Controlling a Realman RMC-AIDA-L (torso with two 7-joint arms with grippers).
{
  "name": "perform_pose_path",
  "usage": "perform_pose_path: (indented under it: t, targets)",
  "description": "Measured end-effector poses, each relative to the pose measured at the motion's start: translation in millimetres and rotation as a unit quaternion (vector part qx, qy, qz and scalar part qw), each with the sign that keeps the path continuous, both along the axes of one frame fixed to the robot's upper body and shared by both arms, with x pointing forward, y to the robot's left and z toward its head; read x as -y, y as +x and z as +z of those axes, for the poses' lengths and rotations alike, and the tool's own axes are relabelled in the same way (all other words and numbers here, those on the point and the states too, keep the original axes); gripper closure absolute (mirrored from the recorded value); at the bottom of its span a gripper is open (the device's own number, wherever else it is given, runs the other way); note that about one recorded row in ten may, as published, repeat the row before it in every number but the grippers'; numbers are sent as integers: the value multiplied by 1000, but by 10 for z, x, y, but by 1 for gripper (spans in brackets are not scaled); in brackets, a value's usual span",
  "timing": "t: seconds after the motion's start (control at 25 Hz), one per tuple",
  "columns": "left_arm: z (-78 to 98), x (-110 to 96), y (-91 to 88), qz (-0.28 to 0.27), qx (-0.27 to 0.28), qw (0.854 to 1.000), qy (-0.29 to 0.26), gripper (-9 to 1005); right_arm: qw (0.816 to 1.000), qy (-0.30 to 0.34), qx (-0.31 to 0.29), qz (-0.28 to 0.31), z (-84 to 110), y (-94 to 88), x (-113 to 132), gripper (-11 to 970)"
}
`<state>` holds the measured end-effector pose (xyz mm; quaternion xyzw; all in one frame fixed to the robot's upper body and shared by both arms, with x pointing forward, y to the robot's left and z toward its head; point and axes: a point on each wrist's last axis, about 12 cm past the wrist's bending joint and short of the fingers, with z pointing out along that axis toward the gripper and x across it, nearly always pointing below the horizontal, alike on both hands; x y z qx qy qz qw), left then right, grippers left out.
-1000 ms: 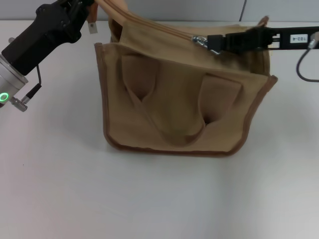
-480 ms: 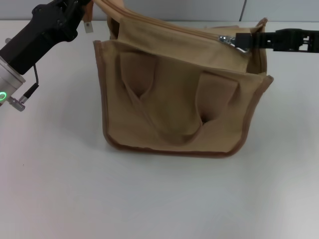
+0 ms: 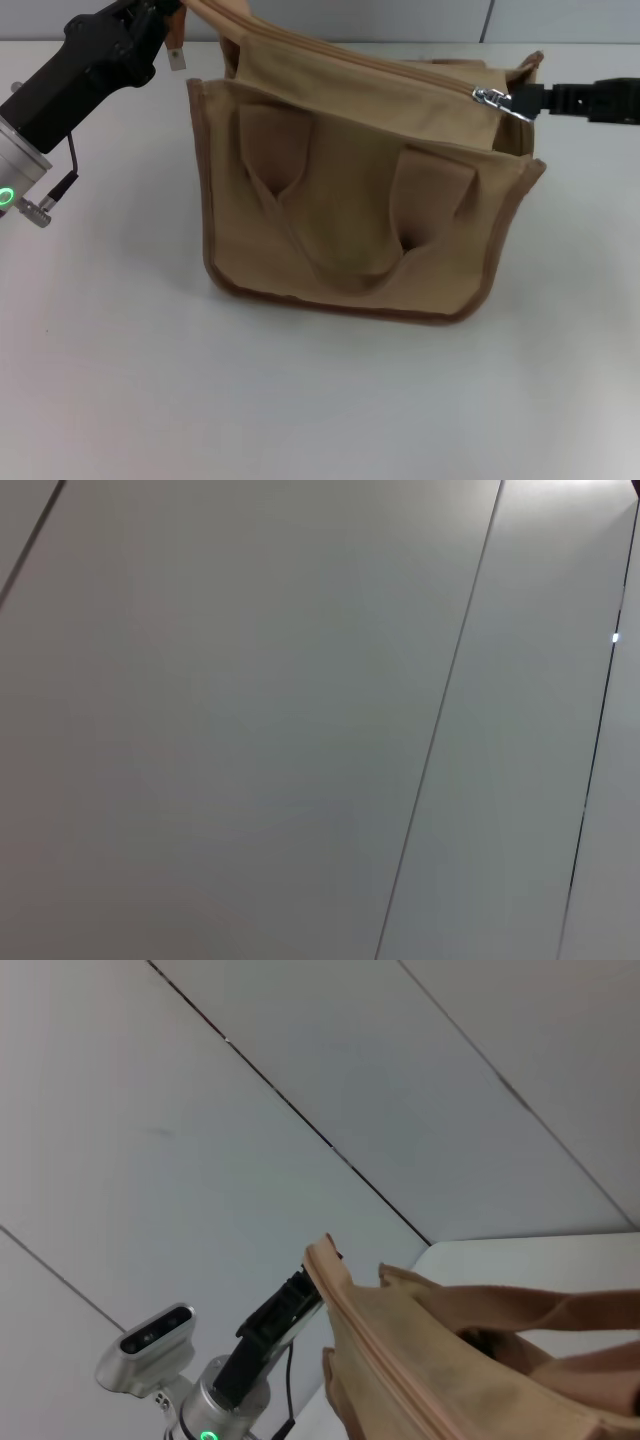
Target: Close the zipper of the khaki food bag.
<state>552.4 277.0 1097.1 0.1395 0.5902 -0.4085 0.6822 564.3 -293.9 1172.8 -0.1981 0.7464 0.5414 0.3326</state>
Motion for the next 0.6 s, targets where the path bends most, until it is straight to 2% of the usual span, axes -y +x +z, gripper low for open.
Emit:
perform_pose_path:
  t: [0.36, 0.6]
  targets:
    - [-2, 12, 2, -1, -2, 1000, -1, 931, 1000, 4, 6, -11, -19, -65, 128, 955]
    - [2, 28, 9, -6, -4, 1000, -3, 925, 998, 31, 53, -6, -42, -147, 201, 943]
